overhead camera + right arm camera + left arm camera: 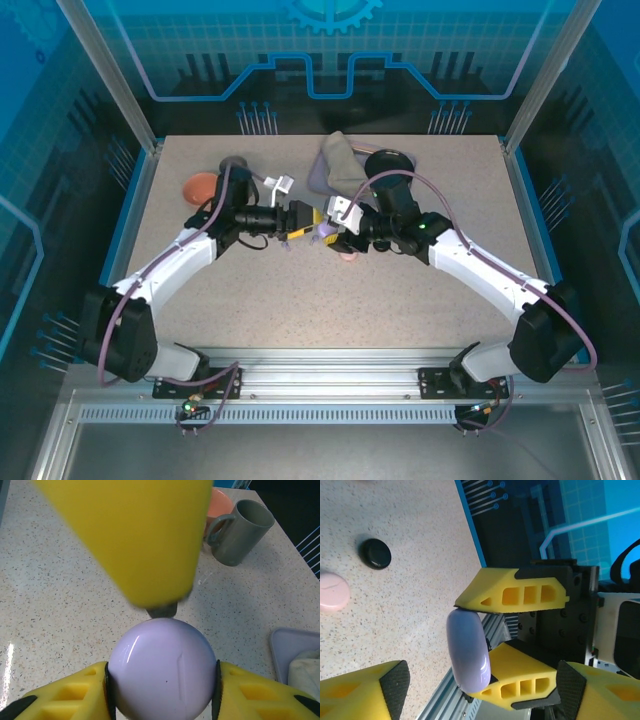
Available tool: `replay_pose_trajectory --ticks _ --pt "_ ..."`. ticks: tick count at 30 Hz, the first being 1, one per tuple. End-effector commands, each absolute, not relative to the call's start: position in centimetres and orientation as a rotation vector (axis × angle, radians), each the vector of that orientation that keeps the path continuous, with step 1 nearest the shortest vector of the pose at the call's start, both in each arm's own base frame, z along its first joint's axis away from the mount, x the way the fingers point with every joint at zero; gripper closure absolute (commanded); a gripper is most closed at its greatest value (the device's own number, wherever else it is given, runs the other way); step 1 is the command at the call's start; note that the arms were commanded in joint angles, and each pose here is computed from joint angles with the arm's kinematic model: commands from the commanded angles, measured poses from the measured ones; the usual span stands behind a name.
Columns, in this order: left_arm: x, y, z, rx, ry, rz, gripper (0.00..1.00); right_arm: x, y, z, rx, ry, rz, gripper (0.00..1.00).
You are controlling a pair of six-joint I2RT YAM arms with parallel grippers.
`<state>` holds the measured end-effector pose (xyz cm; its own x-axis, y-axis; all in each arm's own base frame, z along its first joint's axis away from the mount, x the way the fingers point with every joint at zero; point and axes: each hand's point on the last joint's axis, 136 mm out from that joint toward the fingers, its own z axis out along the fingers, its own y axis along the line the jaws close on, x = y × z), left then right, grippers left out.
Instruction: Insert wireless bluetooth earbuds into charging case
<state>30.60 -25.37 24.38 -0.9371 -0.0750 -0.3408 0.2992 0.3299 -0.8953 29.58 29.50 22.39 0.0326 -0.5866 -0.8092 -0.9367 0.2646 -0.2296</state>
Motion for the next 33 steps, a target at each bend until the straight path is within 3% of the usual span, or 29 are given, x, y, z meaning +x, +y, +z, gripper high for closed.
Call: replay_pose_trajectory --ticks 1,5,9,11,18,23,28,33 --pt "30.5 -26.9 25.0 0.283 2.27 -1.654 0.23 29.4 29.4 23.0 -1.415 1.632 0.499 0.53" --pt "30.2 -28.6 24.0 0.299 2.306 -1.704 0.38 29.6 29.7 22.8 -1.41 1.639 0.506 0.53" --pt "30.3 -29.3 23.9 0.305 2.304 -1.723 0.69 29.5 30.0 22.2 -1.418 1.649 0.511 0.53" --pt "30.3 -29.2 24.1 0.305 2.3 -1.707 0.76 29.6 30.1 22.1 -1.416 1.653 0.51 0.53" --pt "30.1 -28.5 24.5 0.37 2.284 -1.59 0.88 29.4 29.2 23.0 -1.396 1.661 0.527 0.44" --pt "30.1 -27.7 25.0 0.465 2.219 -1.453 0.91 28.3 27.2 25.1 -1.349 1.64 0.563 0.19" --pt "30.1 -27.2 25.3 0.615 2.122 -1.301 1.0 26.7 24.6 27.4 -1.305 1.616 0.63 0.01" --pt "29.0 -27.5 26.1 0.829 1.954 -1.125 1.0 25.2 23.2 29.6 -1.259 1.595 0.718 0.0"
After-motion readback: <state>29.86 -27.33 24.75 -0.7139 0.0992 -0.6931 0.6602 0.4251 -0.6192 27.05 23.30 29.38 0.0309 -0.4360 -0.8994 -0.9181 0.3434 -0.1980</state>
